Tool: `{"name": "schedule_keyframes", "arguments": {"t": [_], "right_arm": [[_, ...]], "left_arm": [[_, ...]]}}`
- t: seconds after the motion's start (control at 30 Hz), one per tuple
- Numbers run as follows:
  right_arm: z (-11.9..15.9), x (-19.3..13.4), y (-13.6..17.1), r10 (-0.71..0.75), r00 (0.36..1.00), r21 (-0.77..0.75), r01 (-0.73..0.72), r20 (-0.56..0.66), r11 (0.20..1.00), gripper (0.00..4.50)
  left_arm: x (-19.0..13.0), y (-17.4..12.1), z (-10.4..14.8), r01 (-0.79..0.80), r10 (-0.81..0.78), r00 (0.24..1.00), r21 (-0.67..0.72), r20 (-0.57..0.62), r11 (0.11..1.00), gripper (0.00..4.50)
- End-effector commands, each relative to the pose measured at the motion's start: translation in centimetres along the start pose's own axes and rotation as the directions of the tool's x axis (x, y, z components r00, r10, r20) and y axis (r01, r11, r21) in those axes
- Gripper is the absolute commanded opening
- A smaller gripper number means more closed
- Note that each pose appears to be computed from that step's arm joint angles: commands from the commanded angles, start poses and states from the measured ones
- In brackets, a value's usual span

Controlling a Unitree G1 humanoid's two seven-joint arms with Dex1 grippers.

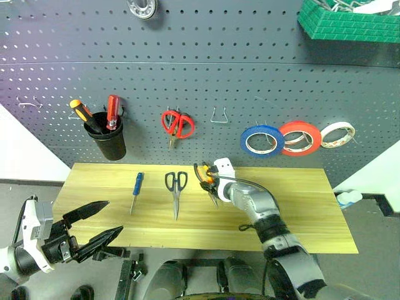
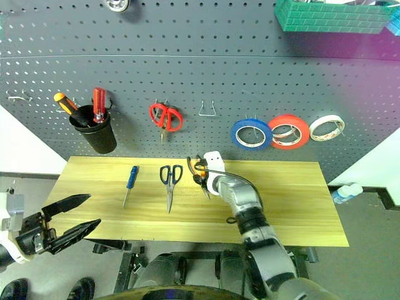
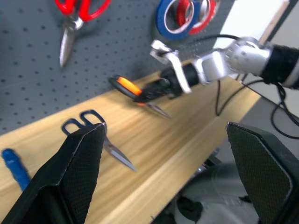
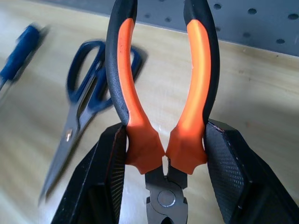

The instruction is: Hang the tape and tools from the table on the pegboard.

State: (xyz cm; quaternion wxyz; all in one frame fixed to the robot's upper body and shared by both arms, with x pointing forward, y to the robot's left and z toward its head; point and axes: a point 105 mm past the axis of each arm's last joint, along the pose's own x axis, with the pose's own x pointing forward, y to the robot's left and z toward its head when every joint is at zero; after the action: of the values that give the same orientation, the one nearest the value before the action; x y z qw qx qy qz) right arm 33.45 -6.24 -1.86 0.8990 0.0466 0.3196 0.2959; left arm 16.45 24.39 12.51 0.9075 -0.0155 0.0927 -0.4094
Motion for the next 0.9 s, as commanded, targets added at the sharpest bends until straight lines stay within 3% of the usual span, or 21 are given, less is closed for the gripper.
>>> {"name": "schedule_keyframes", "arguments": {"t": [0.03, 0.47, 0.9], "right_arm": [[1.3, -1.4, 0.6, 0.063, 0.996, -0.065, -0.058, 0.066, 0.996, 2.1], [2.1, -7.8, 1.4, 0.252, 0.926, -0.135, -0.222, 0.28, 0.966, 2.1], [8.4, -11.3, 3.3, 0.359, 0.745, -0.218, -0.285, 0.563, 0.933, 2.1]], "left_arm": [[0.5, 0.2, 0.3, 0.019, -0.02, 1.0, 0.027, 0.007, 0.999, 4.35], [2.6, 2.0, 0.7, 0.059, -0.061, 0.997, 0.056, 0.042, 0.997, 4.35], [4.8, 3.6, 1.3, 0.09, -0.097, 0.993, 0.099, 0.073, 0.991, 4.35]]}}
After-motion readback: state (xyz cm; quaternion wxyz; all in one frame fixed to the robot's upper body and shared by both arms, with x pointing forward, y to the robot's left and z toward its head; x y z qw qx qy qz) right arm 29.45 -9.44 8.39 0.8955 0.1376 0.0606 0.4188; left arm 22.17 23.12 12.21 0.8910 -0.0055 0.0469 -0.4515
